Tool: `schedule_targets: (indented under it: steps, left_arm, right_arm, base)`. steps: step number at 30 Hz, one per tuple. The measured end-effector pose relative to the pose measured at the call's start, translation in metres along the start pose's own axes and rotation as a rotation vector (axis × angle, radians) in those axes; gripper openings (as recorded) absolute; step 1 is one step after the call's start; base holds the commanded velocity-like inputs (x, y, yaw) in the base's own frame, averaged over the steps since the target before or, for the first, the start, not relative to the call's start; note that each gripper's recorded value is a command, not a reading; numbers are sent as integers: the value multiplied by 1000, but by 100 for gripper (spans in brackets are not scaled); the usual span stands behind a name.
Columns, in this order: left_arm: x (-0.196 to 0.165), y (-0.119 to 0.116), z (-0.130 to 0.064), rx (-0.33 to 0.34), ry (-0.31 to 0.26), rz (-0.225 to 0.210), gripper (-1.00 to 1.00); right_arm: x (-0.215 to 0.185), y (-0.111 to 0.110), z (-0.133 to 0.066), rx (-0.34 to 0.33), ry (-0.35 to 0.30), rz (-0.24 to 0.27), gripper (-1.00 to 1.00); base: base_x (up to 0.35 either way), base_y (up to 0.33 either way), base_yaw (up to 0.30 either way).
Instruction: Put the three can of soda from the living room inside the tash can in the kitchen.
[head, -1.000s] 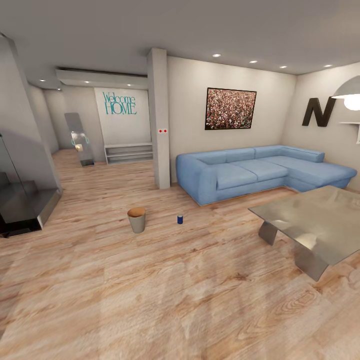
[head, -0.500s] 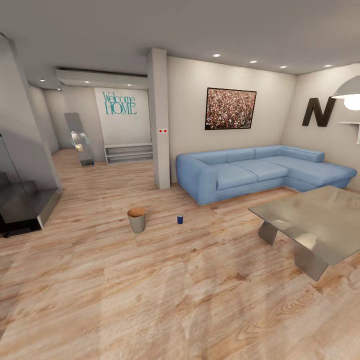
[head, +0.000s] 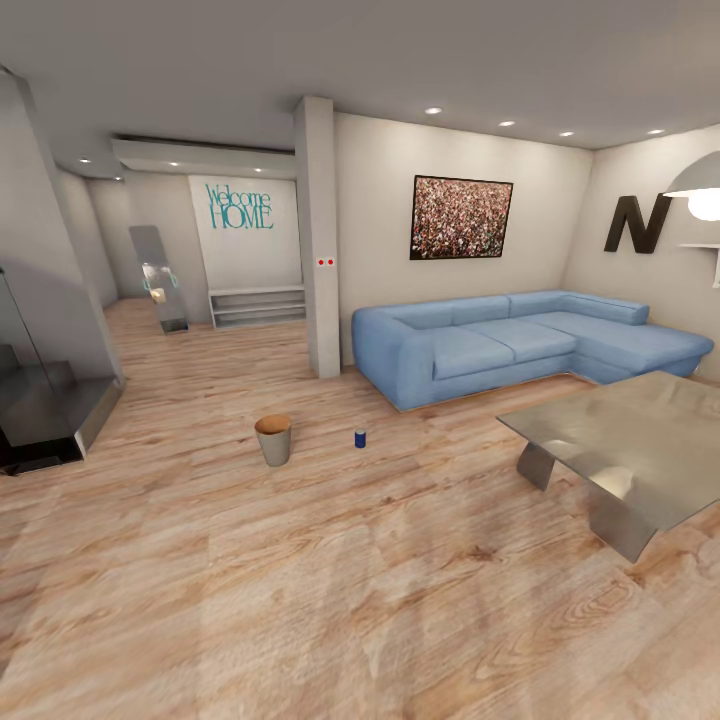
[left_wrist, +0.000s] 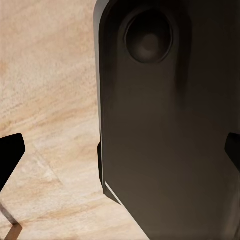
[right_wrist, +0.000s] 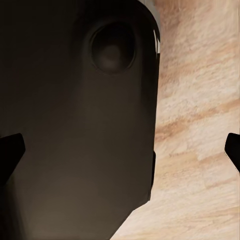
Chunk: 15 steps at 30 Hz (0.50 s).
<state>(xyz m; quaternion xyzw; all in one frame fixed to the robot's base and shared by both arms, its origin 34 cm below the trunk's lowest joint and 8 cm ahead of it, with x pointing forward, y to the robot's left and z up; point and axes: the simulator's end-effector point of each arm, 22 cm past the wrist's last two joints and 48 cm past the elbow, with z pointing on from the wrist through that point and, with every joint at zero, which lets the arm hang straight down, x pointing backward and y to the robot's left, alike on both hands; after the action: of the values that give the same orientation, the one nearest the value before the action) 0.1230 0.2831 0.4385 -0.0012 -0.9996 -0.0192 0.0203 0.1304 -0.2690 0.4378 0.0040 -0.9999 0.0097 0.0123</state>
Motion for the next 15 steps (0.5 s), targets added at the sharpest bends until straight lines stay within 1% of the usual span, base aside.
schedule_targets:
  steps: [3,4,9,15]
  left_arm:
    - [0,0,0,0,0,0,100]
    - [0,0,0,0,0,0,100]
    - [0,0,0,0,0,0,100]
    - [0,0,0,0,0,0,100]
  right_arm:
    - [-14,-2,0,2,-33,-3,100]
    - [-14,-2,0,2,-33,-3,100]
    - [-38,-2,-2,0,-102,-7,100]
    - [-48,0,-2,-13,-131,-11,100]
  base:
    - [0,0,0]
    - [0,0,0]
    - [0,0,0]
    - [0,0,0]
